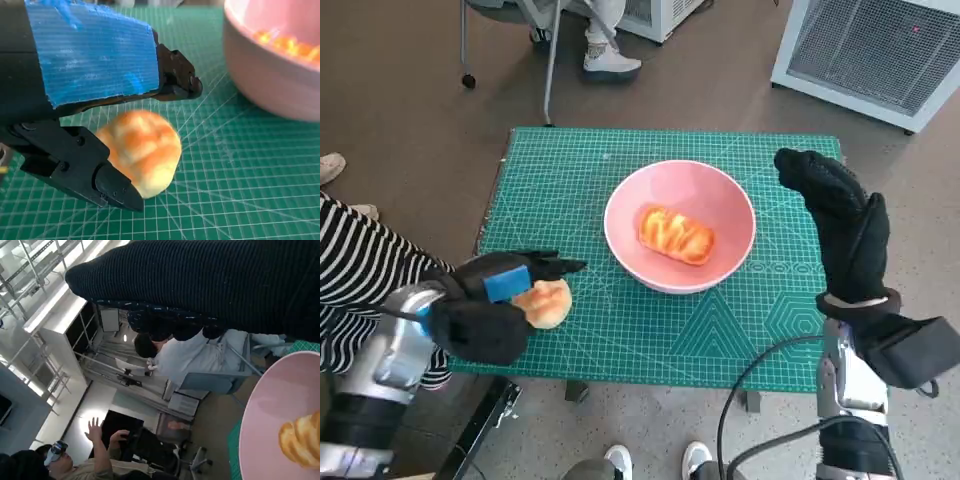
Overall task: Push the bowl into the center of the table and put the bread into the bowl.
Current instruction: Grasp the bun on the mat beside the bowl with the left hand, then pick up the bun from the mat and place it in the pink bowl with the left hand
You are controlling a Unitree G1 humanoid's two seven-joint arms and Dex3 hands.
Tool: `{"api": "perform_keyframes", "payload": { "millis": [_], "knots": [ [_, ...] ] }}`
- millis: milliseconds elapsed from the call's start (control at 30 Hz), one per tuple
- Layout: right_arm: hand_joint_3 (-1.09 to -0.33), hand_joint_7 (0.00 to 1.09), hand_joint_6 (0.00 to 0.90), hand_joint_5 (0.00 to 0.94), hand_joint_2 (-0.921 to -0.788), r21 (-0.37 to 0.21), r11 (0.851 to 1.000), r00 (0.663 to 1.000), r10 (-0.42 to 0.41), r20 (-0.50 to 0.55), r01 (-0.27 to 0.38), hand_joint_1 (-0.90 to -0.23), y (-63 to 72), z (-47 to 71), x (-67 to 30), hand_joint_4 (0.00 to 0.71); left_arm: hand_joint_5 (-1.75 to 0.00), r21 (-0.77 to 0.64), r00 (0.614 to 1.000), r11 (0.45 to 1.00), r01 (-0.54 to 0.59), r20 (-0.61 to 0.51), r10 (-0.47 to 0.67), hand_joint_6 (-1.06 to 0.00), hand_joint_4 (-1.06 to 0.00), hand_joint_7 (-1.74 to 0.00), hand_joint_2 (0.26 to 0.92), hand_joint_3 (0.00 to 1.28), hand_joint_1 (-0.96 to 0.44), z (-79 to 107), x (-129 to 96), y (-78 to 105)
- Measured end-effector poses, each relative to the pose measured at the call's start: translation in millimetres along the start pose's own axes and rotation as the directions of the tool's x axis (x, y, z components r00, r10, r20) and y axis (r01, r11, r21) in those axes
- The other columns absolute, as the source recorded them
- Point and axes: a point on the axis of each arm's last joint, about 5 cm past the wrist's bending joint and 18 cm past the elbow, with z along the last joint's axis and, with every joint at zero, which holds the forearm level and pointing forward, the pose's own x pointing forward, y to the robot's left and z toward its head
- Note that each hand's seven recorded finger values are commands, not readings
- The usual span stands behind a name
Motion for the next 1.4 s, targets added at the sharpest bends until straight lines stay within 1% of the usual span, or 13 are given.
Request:
{"api": "perform_keyframes", "payload": {
  "millis": [67, 167, 233, 367, 433, 467, 500, 533, 633, 800, 1067, 1267, 1400],
  "knots": [
    [-0.772, 0.58, 0.045, 0.000, -0.921, 0.000, 1.000, 1.000, 0.003, -0.002, -0.003, -0.831, -0.2, 0.2, -0.3, 0.199, -0.04, 0.010, 1.000, 1.000, 0.018, -0.015, -0.018, -0.52, -0.44, -0.07, 0.784, 0.04, 0.06, -0.5, 3, -2.5],
    [-0.771, 0.58, 0.042, 0.000, -0.921, -0.001, 1.000, 1.000, 0.009, -0.006, -0.009, -0.828, -0.7, 0.4, -0.3, 0.199, -0.05, 0.020, 0.999, 1.000, 0.023, -0.030, -0.023, -0.61, -0.55, -0.09, 0.809, 0.05, 0.06, -0.6, 5, -0.5],
    [-0.769, 0.58, 0.042, 0.001, -0.921, 0.000, 1.000, 1.000, 0.013, -0.009, -0.013, -0.827, -1.2, 0.4, -0.3, 0.200, -0.07, 0.021, 0.999, 1.000, 0.020, -0.033, -0.020, -0.68, -0.66, -0.12, 0.831, 0.05, 0.07, -0.4, 6, 1.2],
    [-0.767, 0.59, 0.040, 0.001, -0.921, -0.001, 1.000, 1.000, 0.019, -0.012, -0.019, -0.823, -2.3, 0.5, -0.4, 0.201, -0.10, 0.022, 0.999, 1.000, 0.018, -0.033, -0.017, -0.75, -0.78, -0.16, 0.856, 0.05, 0.09, -0.2, 6, 2.4],
    [-0.766, 0.59, 0.040, 0.001, -0.921, -0.002, 1.000, 1.000, 0.020, -0.014, -0.020, -0.822, -3.1, 0.7, -0.5, 0.201, -0.10, 0.023, 0.999, 1.000, 0.018, -0.031, -0.017, -0.77, -0.84, -0.23, 0.871, 0.05, 0.10, -0.2, 6, 2.4],
    [-0.767, 0.59, 0.039, 0.001, -0.921, -0.003, 1.000, 1.000, 0.021, -0.014, -0.021, -0.819, -3.5, 0.8, -0.5, 0.201, -0.46, 0.024, 0.999, 1.000, 0.017, -0.028, -0.016, -0.67, -0.78, -0.63, 0.889, 0.07, 0.07, -0.2, 6, 2.4],
    [-0.767, 0.59, 0.038, 0.001, -0.921, -0.004, 1.000, 1.000, 0.021, -0.015, -0.021, -0.816, -3.9, 0.8, -0.5, 0.201, -0.70, 0.026, 1.000, 1.000, 0.014, -0.023, -0.014, -0.60, -0.73, -0.91, 0.901, 0.10, 0.04, -0.2, 5, 2.6],
    [-0.768, 0.59, 0.037, 0.002, -0.921, -0.005, 1.000, 1.000, 0.021, -0.015, -0.021, -0.814, -4.1, 0.9, -0.6, 0.203, -0.85, 0.029, 1.000, 1.000, 0.011, -0.018, -0.010, -0.56, -0.71, -1.07, 0.908, 0.11, 0.03, -0.1, 5, 2.8],
    [-0.769, 0.59, 0.033, 0.004, -0.921, -0.005, 1.000, 1.000, 0.022, -0.016, -0.022, -0.810, -4.2, 0.9, -0.6, 0.207, -1.04, 0.036, 1.000, 0.999, -0.005, 0.002, 0.005, -0.53, -0.71, -1.22, 0.916, 0.11, 0.01, -0.2, 4, 4.4],
    [-0.775, 0.59, 0.028, 0.009, -0.921, -0.003, 1.000, 1.000, 0.023, -0.019, -0.023, -0.811, -3.9, 0.7, -0.5, 0.219, -1.14, 0.034, 0.999, 0.999, -0.036, 0.039, 0.035, -0.56, -0.73, -1.19, 0.920, 0.08, 0.00, -0.9, 0, 8.9],
    [-0.781, 0.60, 0.022, 0.018, -0.921, -0.001, 1.000, 0.999, 0.024, -0.025, -0.024, -0.810, -3.8, 0.2, -0.2, 0.238, -1.18, 0.022, 0.993, 0.995, -0.097, 0.064, 0.096, -0.57, -0.73, -1.16, 0.920, 0.08, 0.00, -1.1, -8, 19.8],
    [-0.780, 0.60, 0.021, 0.018, -0.921, 0.000, 1.000, 0.999, 0.027, -0.029, -0.027, -0.817, -4.2, -0.3, -0.1, 0.242, -1.23, 0.025, 0.979, 0.985, -0.174, 0.113, 0.170, -0.55, -0.70, -1.17, 0.920, 0.10, 0.00, 8.3, -16, 39.3],
    [-0.779, 0.60, 0.020, 0.017, -0.921, 0.002, 1.000, 0.999, 0.030, -0.028, -0.030, -0.817, -4.3, -0.1, 0.7, 0.244, -1.26, 0.021, 0.954, 0.967, -0.255, 0.166, 0.248, -0.54, -0.68, -1.16, 0.920, 0.11, 0.00, 19.1, -22, 58.0]
  ]
}}
